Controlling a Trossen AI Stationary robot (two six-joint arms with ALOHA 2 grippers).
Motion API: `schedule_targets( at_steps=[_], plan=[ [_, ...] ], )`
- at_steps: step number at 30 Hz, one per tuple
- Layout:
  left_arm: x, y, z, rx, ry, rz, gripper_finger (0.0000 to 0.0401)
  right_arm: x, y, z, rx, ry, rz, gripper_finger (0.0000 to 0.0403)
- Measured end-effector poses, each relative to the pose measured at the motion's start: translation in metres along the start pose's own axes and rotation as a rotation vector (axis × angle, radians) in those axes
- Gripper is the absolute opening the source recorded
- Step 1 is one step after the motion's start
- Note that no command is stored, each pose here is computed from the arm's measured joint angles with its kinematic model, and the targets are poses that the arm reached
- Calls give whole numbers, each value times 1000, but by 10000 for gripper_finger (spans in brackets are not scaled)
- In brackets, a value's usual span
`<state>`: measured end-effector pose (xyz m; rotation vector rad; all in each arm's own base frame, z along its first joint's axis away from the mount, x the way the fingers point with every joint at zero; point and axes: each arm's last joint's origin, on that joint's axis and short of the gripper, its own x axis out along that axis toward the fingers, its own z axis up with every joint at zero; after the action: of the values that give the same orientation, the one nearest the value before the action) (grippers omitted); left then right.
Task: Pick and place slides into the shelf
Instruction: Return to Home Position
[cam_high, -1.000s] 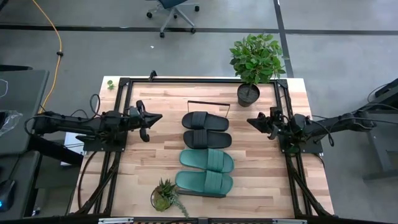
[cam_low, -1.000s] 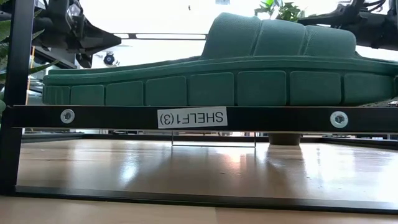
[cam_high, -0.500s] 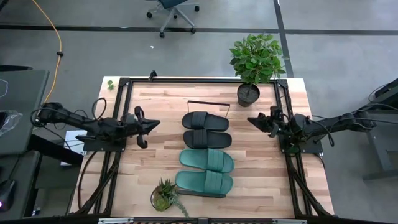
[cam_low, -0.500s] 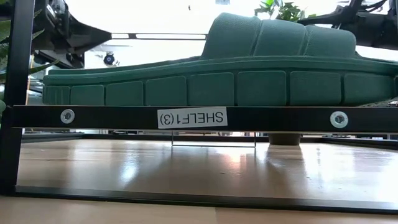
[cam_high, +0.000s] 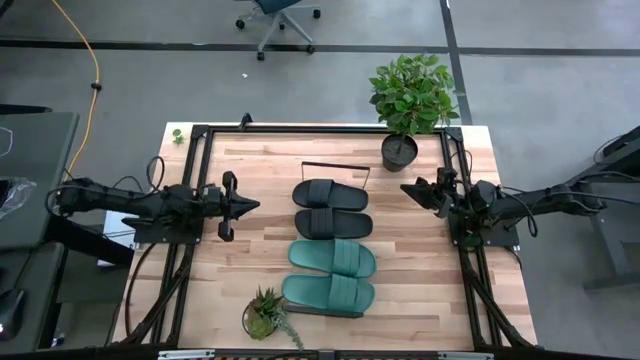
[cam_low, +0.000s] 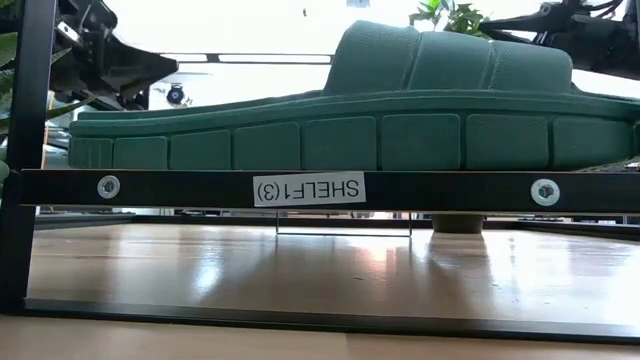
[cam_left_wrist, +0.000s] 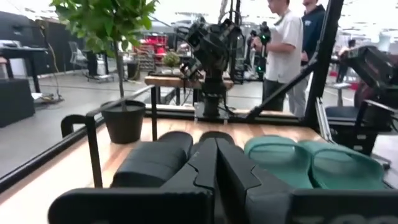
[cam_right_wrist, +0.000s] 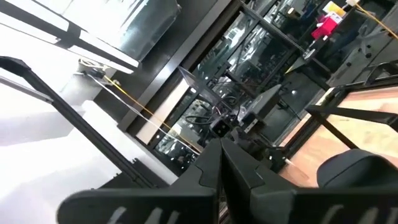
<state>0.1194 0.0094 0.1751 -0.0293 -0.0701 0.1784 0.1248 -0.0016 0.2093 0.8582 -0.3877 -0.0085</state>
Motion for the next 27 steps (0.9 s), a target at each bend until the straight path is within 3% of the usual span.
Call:
schedule_targets(
  at_steps=[9, 14, 19, 27],
  plan=[
    [-5, 11, -15, 47, 166, -85, 0, 0, -1, 1, 24, -4, -4, 0],
    [-12, 17, -22, 64, 241, -24, 0, 0, -1, 1, 69, -5, -5, 0],
    [-15, 20, -17, 148, 189, 54, 0, 0, -1, 1, 87, -5, -4, 0],
    [-16, 20, -17, 216, 190, 51, 0, 0, -1, 1, 86, -12, -11, 0]
  ],
)
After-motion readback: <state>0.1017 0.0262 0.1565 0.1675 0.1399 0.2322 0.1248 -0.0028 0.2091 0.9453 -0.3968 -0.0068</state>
